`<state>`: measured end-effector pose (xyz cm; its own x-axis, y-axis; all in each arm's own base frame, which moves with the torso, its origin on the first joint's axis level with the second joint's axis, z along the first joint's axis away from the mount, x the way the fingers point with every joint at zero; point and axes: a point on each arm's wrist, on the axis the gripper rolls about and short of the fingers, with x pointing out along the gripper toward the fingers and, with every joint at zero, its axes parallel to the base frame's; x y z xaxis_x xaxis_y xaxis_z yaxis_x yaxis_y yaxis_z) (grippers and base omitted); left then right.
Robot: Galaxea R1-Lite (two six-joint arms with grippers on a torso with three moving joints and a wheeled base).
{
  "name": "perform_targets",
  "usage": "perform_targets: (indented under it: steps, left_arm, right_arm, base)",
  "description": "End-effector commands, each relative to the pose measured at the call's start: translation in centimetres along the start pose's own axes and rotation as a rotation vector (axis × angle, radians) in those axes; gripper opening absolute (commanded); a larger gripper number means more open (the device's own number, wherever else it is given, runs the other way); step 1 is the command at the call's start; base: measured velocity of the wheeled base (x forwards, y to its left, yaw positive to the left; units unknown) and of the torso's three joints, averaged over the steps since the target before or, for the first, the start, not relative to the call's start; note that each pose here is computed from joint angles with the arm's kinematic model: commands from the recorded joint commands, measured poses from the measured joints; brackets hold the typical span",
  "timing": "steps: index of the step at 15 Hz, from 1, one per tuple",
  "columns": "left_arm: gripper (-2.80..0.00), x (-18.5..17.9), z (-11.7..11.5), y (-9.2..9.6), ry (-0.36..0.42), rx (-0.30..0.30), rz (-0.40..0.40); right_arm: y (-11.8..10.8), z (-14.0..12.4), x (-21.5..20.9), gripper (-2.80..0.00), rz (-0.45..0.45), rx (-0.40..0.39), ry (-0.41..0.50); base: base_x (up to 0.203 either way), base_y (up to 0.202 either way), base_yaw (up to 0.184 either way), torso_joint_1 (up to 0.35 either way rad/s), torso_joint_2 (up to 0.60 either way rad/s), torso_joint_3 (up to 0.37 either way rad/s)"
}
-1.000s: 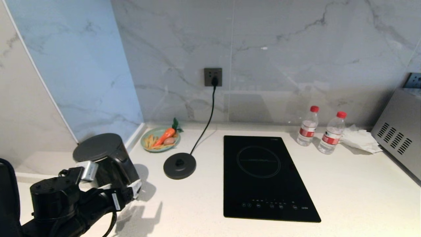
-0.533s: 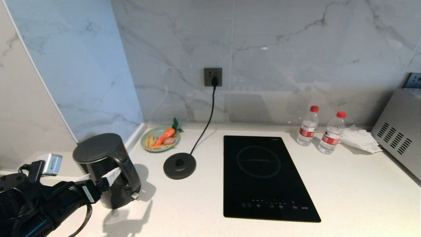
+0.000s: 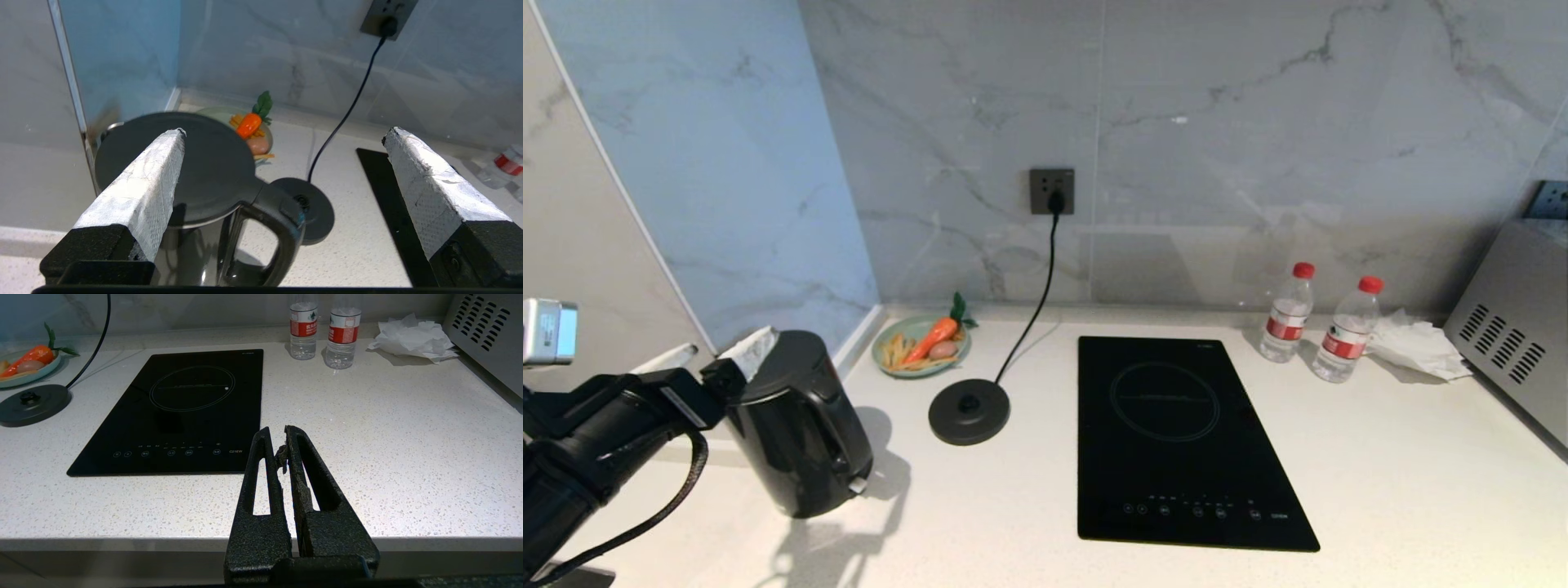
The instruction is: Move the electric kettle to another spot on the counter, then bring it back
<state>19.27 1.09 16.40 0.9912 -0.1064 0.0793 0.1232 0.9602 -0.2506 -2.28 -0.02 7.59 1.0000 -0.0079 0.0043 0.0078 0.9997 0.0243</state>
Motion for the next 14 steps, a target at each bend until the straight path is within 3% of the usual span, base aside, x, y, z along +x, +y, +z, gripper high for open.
perform_targets:
  steps: [1, 3, 7, 12, 14]
  left_arm:
    - [0.00, -1.8, 2.8, -1.2, 0.003, -0.003, -0.011]
    - [0.00, -3.2, 4.5, -1.9, 0.069, -0.015, -0.003]
    - [0.00, -7.2, 8.0, -3.8, 0.049, -0.008, -0.067]
    - [0.00, -13.4, 8.7, -5.4, 0.094, -0.015, -0.141]
    - [0.00, -15.0, 8.3, -5.7, 0.147, -0.029, -0.174]
  right_arm:
    - [0.0, 0.0, 0.0, -2.80, 0.000, 0.000, -0.002]
    - [0.0, 0.0, 0.0, -2.80, 0.000, 0.000, -0.002]
    - [0.0, 0.0, 0.0, -2.80, 0.000, 0.000, -0.002]
    - [0.0, 0.0, 0.0, -2.80, 0.000, 0.000, -0.002]
    - [0.0, 0.0, 0.0, -2.80, 0.000, 0.000, -0.002]
  base:
    - [0.000, 0.000, 0.000, 0.000, 0.00, 0.000]
    - [0.000, 0.000, 0.000, 0.000, 0.00, 0.000]
    - [0.000, 0.000, 0.000, 0.000, 0.00, 0.000]
    - [0.000, 0.000, 0.000, 0.000, 0.00, 0.000]
    - [0.000, 0.000, 0.000, 0.000, 0.00, 0.000]
